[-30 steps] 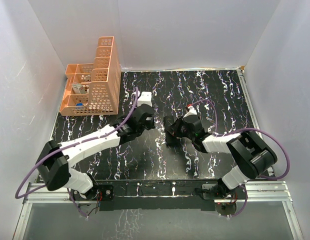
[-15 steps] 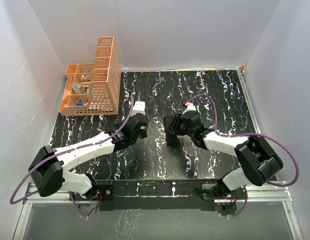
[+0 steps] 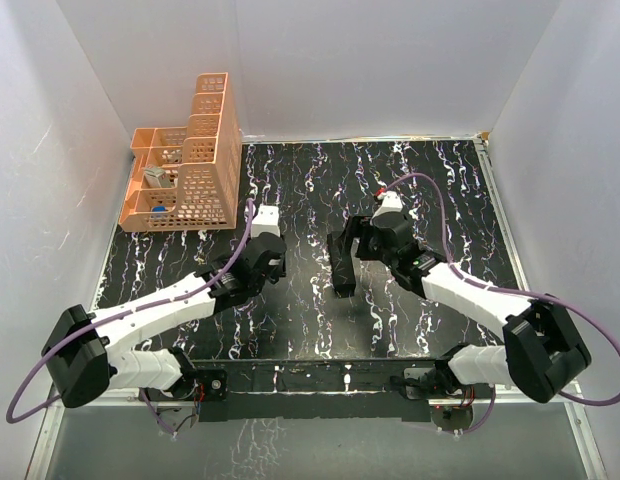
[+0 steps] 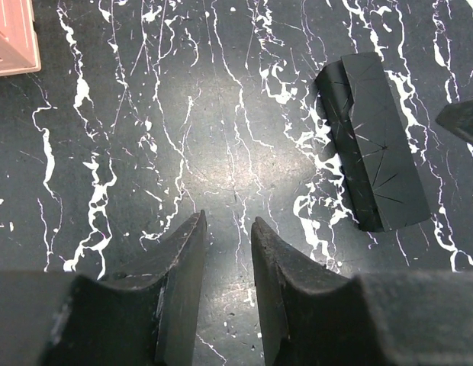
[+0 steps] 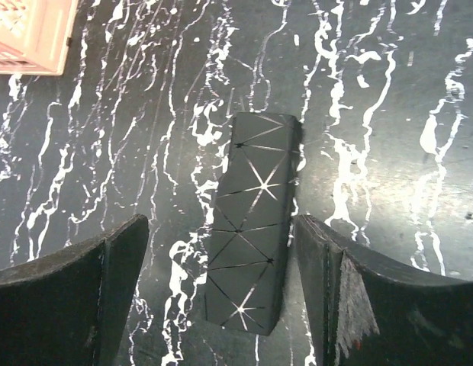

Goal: Organize the sunglasses
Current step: Close the sunglasses case at the center of the board, then reset both arms

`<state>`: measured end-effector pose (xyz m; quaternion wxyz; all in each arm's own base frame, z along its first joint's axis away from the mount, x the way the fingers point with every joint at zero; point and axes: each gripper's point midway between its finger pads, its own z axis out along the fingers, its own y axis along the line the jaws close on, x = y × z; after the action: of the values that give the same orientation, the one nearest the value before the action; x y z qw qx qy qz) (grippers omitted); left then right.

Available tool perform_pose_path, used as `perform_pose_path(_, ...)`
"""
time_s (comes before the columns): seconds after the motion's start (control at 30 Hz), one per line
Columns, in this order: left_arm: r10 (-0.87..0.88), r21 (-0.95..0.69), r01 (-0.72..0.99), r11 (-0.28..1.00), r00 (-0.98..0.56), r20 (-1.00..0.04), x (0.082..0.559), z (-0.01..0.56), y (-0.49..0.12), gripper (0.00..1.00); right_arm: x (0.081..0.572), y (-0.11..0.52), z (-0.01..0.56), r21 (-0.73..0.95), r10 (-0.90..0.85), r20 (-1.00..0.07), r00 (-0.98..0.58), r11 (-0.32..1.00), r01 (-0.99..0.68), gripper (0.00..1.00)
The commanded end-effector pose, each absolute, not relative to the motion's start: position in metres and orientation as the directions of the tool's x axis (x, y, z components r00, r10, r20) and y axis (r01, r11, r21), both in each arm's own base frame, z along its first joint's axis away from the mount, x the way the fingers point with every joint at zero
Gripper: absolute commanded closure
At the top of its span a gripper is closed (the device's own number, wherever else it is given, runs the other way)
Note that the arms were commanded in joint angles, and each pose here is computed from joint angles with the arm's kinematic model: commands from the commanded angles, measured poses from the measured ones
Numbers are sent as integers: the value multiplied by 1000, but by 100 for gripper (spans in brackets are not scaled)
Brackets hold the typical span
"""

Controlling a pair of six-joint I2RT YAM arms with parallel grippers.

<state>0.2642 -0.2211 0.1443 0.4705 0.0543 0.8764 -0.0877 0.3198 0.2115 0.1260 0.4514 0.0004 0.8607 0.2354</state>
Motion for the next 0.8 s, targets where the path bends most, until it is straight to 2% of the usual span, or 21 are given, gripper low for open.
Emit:
perform_pose_path(0.0, 2, -84, 148, 985, -506, -862, 268, 152, -209, 67, 330, 194, 153, 328, 198, -836, -512, 928, -177, 23)
perform_pose_path(0.13, -4, -69, 114, 991, -491, -871, 269, 150, -200, 58, 330, 180, 155, 289, 192, -849, -492, 948, -130, 5)
perform_pose_path(0.4, -16, -73, 103, 992, -470, -883, 268, 151, -193, 39, 328, 177, 159, 292, 196, -854, -482, 947, -131, 2)
perform_pose_path(0.53, -15, -75, 105, 992, -484, -875, 266, 149, -194, 34, 327, 176, 161, 295, 203, -855, -477, 947, -125, 2)
perform_pose_path(0.63, -19, -83, 111, 990, -487, -873, 266, 148, -196, 19, 326, 174, 163, 301, 213, -858, -468, 946, -121, 2)
perform_pose_path(0.73, -20, -87, 114, 990, -487, -873, 266, 147, -197, 16, 325, 172, 164, 300, 215, -860, -463, 947, -117, 2)
perform_pose_path(0.77, -17, -84, 116, 990, -488, -873, 266, 147, -197, 12, 325, 171, 165, 296, 213, -861, -462, 948, -115, 2)
